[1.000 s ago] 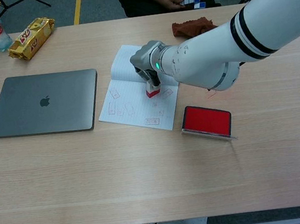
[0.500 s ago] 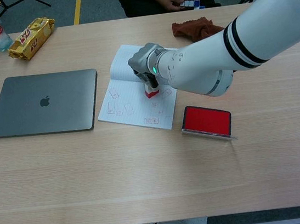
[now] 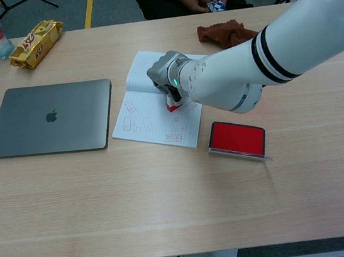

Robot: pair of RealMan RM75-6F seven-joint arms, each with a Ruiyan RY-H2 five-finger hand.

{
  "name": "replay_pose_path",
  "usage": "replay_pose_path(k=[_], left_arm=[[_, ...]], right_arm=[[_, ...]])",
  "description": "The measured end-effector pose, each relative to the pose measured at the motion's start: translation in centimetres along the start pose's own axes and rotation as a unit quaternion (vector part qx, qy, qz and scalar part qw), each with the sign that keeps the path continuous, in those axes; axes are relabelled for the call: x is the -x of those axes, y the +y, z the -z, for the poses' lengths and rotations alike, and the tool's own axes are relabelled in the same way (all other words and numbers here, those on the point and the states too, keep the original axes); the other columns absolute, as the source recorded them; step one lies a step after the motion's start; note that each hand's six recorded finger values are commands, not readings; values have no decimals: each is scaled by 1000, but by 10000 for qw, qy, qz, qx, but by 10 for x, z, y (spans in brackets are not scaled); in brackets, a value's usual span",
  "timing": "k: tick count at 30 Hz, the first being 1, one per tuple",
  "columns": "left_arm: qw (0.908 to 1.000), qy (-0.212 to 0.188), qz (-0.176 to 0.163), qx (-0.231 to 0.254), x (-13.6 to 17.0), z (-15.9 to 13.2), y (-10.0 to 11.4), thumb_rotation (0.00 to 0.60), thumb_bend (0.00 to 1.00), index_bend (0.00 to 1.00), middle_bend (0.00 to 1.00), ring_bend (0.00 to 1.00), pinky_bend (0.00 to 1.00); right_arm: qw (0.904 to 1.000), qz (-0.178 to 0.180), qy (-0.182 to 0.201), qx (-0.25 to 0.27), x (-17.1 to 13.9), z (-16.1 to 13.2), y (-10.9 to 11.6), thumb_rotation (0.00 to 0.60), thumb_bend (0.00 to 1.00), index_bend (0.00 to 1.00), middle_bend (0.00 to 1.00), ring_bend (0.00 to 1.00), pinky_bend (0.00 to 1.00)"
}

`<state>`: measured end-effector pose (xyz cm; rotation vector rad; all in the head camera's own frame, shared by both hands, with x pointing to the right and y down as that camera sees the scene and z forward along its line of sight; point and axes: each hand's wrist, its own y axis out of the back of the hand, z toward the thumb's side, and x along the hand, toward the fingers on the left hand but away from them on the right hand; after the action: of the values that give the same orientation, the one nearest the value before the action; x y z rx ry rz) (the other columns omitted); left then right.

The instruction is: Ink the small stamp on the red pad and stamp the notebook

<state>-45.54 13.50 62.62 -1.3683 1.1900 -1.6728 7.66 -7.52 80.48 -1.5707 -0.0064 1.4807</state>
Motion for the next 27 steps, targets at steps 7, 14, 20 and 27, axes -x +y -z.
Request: replay_pose_path(k=[7,14,20,27], left_arm=[[10000,13,-14,18,1,1,2,600,268,157,27,89,113],[10000,-56,-11,31,2,-2,1,600,269,157,27,89,113],[9999,-116,-30,44,4,-6,2,600,269,157,27,89,113],[9999,-135,-22,52,5,-7,3,600,268,157,27,88,113]], right_arm=[[9998,36,100,167,-7,1,7,600,611,773,510,306,389],[9983,260,242,453,-33,19,27,600,611,773,510,308,389],[9953,449,385,769,-53,34,36,600,611,773,510,314,389],[9934,420,642,857,-59,27,31,600,611,773,510,317,389]])
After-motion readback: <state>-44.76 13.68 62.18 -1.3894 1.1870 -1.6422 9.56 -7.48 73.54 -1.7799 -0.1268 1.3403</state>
